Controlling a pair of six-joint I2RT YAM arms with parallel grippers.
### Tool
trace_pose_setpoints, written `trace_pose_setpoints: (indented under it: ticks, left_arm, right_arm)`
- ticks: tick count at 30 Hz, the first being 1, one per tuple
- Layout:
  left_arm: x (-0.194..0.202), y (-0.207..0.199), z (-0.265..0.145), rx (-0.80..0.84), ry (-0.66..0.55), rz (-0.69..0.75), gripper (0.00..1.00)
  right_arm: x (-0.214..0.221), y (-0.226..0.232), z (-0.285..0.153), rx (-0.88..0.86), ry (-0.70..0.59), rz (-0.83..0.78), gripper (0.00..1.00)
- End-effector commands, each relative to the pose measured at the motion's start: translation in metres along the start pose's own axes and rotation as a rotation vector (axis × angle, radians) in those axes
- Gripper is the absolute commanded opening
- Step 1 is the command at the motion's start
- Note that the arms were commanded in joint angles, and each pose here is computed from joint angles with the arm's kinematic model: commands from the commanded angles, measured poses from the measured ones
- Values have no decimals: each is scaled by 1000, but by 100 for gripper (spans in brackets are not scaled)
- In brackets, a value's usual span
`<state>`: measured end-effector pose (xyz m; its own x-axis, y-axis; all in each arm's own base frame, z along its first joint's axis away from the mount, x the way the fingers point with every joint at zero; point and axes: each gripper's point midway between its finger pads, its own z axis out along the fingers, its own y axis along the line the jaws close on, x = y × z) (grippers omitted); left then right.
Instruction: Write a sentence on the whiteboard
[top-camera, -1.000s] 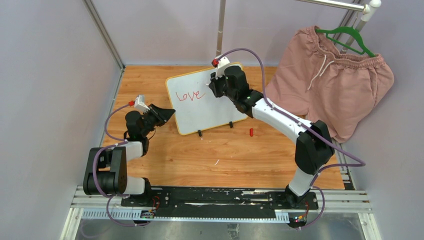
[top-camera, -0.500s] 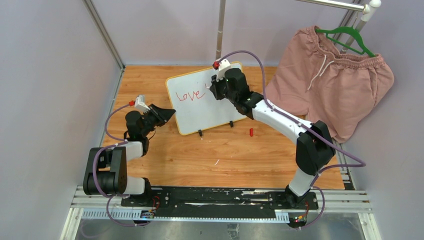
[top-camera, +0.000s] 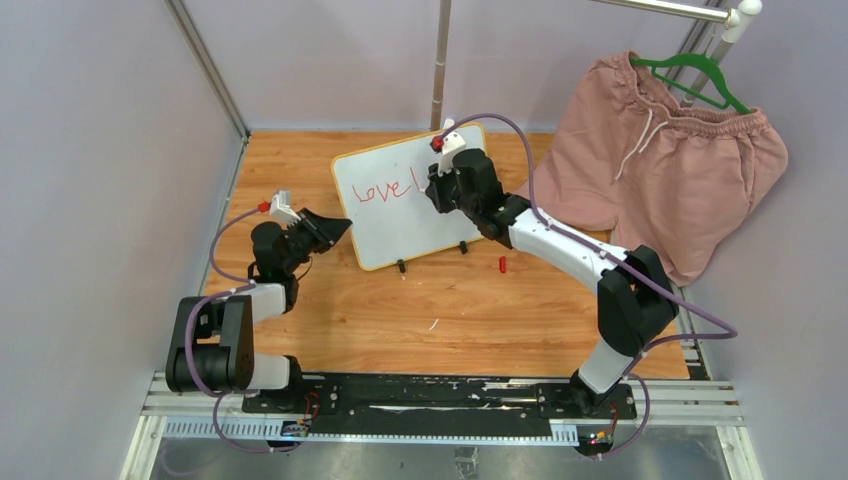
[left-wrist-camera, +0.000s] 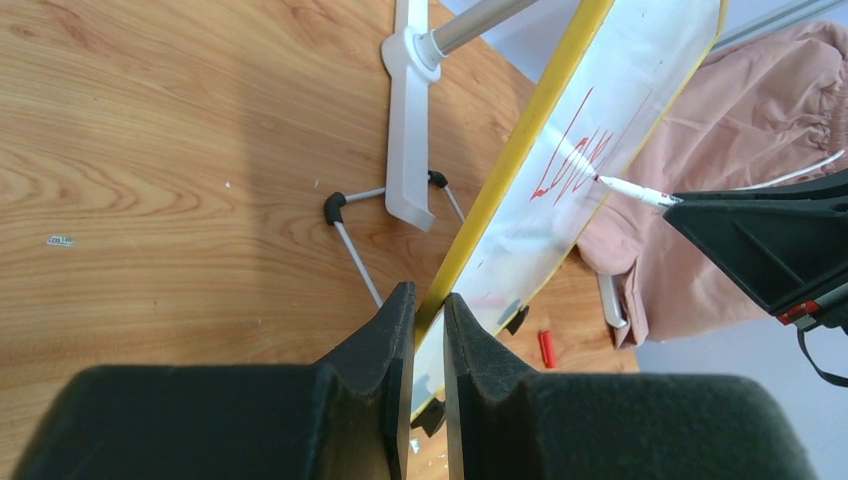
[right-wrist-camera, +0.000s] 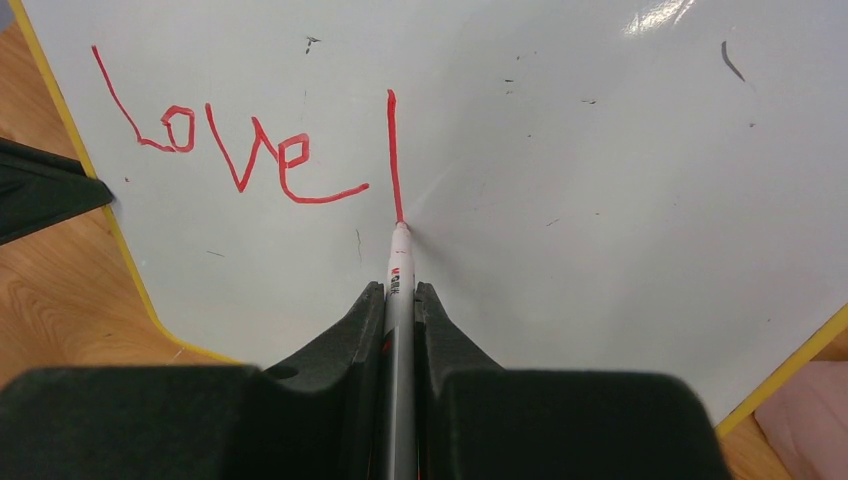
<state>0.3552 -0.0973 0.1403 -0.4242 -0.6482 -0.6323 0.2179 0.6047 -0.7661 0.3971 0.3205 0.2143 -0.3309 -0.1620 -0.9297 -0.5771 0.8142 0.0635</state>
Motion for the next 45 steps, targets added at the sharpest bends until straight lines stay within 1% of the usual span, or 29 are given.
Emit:
trace_pose_setpoints:
  ticks: [1,12,19,26,27,31,45]
  left_arm:
    - [3,0,-4,-6,0,12,0]
    - [4,0,-4,-10,4,21,0]
    - [3,1,-4,-12,4,21,0]
    - [3,1,-3,-12,5,22,0]
    - [3,1,-3,-13,3,21,0]
    - [4,0,-3,-11,5,22,0]
    - [3,1,-3,-12,5,23,0]
  right_arm:
    - [-11,-5,-6,32,-21,-3,0]
    - [-41,-6,-1,40,-58,-25,0]
    - [-40,-11,-1,47,-54,-26,0]
    - [-43,-1,-10,1,-104,-4,0]
    - [-43,4,-10,-30,-102,-3,0]
    - [-38,9,-9,-51,-82,-4,0]
    - [-37,0,1,-10,-57,-8,0]
